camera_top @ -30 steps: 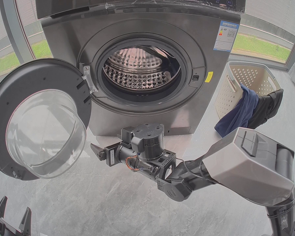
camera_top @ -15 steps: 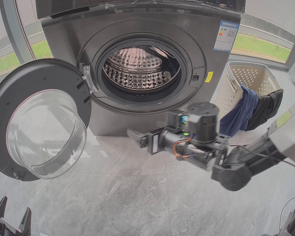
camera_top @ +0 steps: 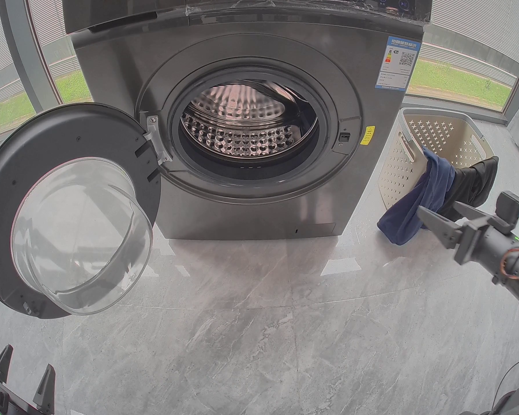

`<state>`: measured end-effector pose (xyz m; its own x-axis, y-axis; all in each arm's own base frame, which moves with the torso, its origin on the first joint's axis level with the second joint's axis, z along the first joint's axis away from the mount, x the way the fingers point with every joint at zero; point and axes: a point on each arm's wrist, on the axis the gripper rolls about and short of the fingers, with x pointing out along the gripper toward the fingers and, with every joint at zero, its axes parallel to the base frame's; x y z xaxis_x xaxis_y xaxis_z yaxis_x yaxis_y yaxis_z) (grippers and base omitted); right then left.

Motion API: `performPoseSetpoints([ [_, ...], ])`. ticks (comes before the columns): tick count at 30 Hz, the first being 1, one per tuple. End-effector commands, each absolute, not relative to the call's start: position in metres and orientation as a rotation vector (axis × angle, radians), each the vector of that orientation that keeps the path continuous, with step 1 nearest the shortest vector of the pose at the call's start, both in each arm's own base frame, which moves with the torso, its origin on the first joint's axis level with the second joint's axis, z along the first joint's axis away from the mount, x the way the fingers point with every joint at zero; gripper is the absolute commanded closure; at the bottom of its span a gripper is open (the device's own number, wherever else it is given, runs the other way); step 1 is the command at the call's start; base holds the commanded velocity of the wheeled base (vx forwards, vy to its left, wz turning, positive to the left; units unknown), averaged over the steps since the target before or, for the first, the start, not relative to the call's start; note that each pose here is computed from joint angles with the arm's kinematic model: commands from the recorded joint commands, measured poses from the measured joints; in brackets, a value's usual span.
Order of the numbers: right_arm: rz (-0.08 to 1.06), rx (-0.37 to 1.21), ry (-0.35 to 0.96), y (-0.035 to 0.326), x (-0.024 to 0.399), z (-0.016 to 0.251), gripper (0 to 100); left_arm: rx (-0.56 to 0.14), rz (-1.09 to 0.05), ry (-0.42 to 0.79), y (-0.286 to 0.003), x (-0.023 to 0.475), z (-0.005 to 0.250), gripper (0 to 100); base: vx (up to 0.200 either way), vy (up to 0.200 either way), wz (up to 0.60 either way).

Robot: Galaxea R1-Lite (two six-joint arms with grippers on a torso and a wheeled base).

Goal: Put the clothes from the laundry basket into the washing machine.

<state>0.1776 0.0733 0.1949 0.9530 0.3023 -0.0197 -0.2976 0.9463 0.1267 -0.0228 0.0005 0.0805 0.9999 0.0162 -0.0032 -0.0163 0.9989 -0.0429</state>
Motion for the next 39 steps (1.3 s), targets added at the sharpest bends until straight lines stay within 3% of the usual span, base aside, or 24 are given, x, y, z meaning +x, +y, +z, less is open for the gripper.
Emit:
performPoseSetpoints([
  [1, 0.08, 0.115, -0.123, 0.01, 0.082, 0.173, 0, -0.043, 0.017, 0.003, 0.001, -0.023, 0.076, 0, 0.0, 0.0, 0.0],
  [8, 0.009, 0.071, -0.126, 0.0, 0.04, 0.146, 0, -0.043, 0.017, 0.003, 0.001, -0.023, 0.076, 0, 0.0, 0.0, 0.0],
  [13, 0.01, 0.068, -0.056, 0.001, 0.01, 0.119, 0, -0.043, 0.017, 0.003, 0.001, -0.023, 0.076, 0, 0.0, 0.0, 0.0],
  [16, 0.027, 0.067, -0.028, 0.003, -0.004, 0.103, 0, -0.043, 0.017, 0.003, 0.001, -0.023, 0.076, 0, 0.0, 0.0, 0.0],
  [20, 0.147, 0.056, -0.005, 0.005, -0.017, 0.085, 0, -0.043, 0.017, 0.003, 0.001, -0.023, 0.076, 0, 0.0, 0.0, 0.0],
  [24, 0.189, 0.05, -0.01, 0.005, -0.02, 0.083, 0, -0.043, 0.017, 0.003, 0.001, -0.023, 0.076, 0, 0.0, 0.0, 0.0],
  [28, 0.149, 0.045, -0.009, 0.004, -0.021, 0.083, 0, -0.043, 0.017, 0.003, 0.001, -0.023, 0.076, 0, 0.0, 0.0, 0.0],
  [30, -0.009, -0.011, -0.008, 0.0, -0.022, 0.082, 0, -0.043, 0.017, 0.003, 0.001, -0.023, 0.076, 0, 0.0, 0.0, 0.0],
  [32, -0.077, -0.028, 0.001, -0.001, -0.024, 0.083, 0, -0.043, 0.017, 0.003, 0.001, -0.023, 0.076, 0, 0.0, 0.0, 0.0],
  [37, -0.066, 0.002, 0.0, -0.001, -0.024, 0.082, 0, -0.043, 0.017, 0.003, 0.001, -0.023, 0.076, 0, 0.0, 0.0, 0.0],
  [39, 0.011, 0.02, 0.019, 0.001, -0.021, 0.076, 0, -0.044, 0.017, 0.003, 0.001, -0.023, 0.076, 0, 0.0, 0.0, 0.0],
])
